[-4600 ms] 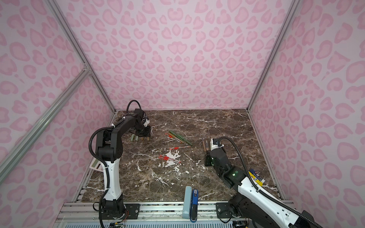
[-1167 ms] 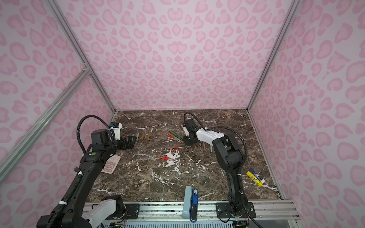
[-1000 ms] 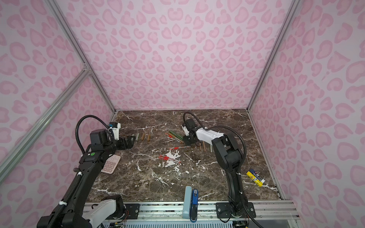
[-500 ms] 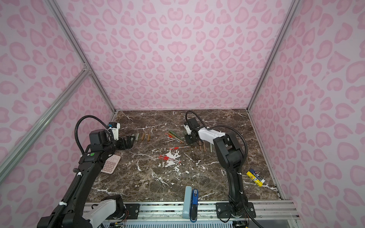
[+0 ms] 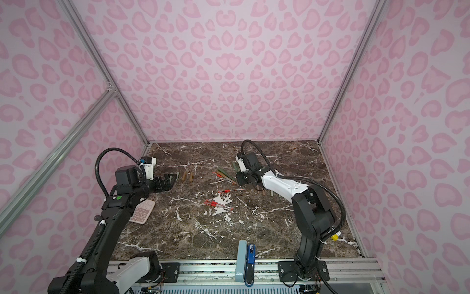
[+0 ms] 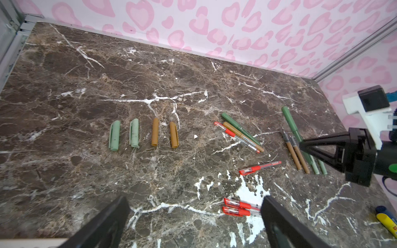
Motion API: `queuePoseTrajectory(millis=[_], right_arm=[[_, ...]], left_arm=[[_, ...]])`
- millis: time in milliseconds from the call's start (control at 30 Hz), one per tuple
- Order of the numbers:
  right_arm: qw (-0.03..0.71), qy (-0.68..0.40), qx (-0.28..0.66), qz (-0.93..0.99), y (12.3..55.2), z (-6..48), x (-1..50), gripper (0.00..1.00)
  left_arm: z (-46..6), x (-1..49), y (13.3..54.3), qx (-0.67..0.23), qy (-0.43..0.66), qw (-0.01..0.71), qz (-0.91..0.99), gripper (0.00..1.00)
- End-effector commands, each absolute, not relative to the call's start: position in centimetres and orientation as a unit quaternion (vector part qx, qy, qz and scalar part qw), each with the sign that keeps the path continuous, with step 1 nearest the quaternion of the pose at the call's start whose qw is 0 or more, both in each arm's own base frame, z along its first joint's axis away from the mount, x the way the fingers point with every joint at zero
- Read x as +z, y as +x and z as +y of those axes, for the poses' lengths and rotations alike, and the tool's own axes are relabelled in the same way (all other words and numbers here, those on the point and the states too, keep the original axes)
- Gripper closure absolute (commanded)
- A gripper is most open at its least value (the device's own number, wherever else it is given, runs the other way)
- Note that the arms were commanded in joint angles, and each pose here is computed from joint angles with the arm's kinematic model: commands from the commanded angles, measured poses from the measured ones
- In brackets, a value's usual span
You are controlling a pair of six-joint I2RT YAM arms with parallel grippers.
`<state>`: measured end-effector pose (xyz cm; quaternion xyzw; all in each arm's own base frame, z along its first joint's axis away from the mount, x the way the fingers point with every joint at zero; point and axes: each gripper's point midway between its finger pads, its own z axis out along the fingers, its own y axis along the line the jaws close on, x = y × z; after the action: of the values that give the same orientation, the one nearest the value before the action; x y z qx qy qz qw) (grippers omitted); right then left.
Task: Remove pen caps from pens
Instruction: Pick up the pen from the top-center of the table, then open the pen cap on the pen.
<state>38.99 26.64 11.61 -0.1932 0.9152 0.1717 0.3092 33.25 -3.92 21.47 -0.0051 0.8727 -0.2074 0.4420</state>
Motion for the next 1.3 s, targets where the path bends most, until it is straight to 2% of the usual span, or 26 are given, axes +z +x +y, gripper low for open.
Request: queuePoseTrajectory(millis=[0, 167, 433, 833, 933, 1167, 1267], right_arm=[[0.341, -0.169, 0.233, 0.895, 38.2, 29.3, 13.7, 1.0], [0.373, -0.185, 0.283, 0.864, 35.1, 33.7, 16.1, 1.0], [0.374, -0.255, 0.334, 0.827, 30.1, 40.5, 18.1, 1.0], [0.345, -0.283, 0.375, 0.813, 27.2, 45.9, 18.4, 1.0], [0.349, -0.294, 0.386, 0.802, 26.5, 46.8, 18.7, 1.0], [0.344, -0.296, 0.39, 0.801, 26.4, 47.6, 18.5, 1.0], [0.335, -0.298, 0.386, 0.806, 26.5, 47.9, 18.1, 1.0]], left_arm=[[-5.5, 22.6, 33.4, -0.265, -0.001, 0.447, 0.854, 0.02], [-7.4, 23.1, 32.8, -0.333, 0.008, 0.436, 0.836, 0.03], [-8.4, 23.3, 32.8, -0.371, 0.009, 0.428, 0.824, 0.11], [-9.9, 22.5, 33.4, -0.405, 0.002, 0.391, 0.827, 0.29], [-10.3, 22.2, 33.6, -0.41, 0.004, 0.389, 0.825, 0.36], [-10.7, 21.9, 33.3, -0.415, 0.007, 0.385, 0.825, 0.62], [-10.6, 21.8, 33.3, -0.41, 0.005, 0.384, 0.828, 0.83]])
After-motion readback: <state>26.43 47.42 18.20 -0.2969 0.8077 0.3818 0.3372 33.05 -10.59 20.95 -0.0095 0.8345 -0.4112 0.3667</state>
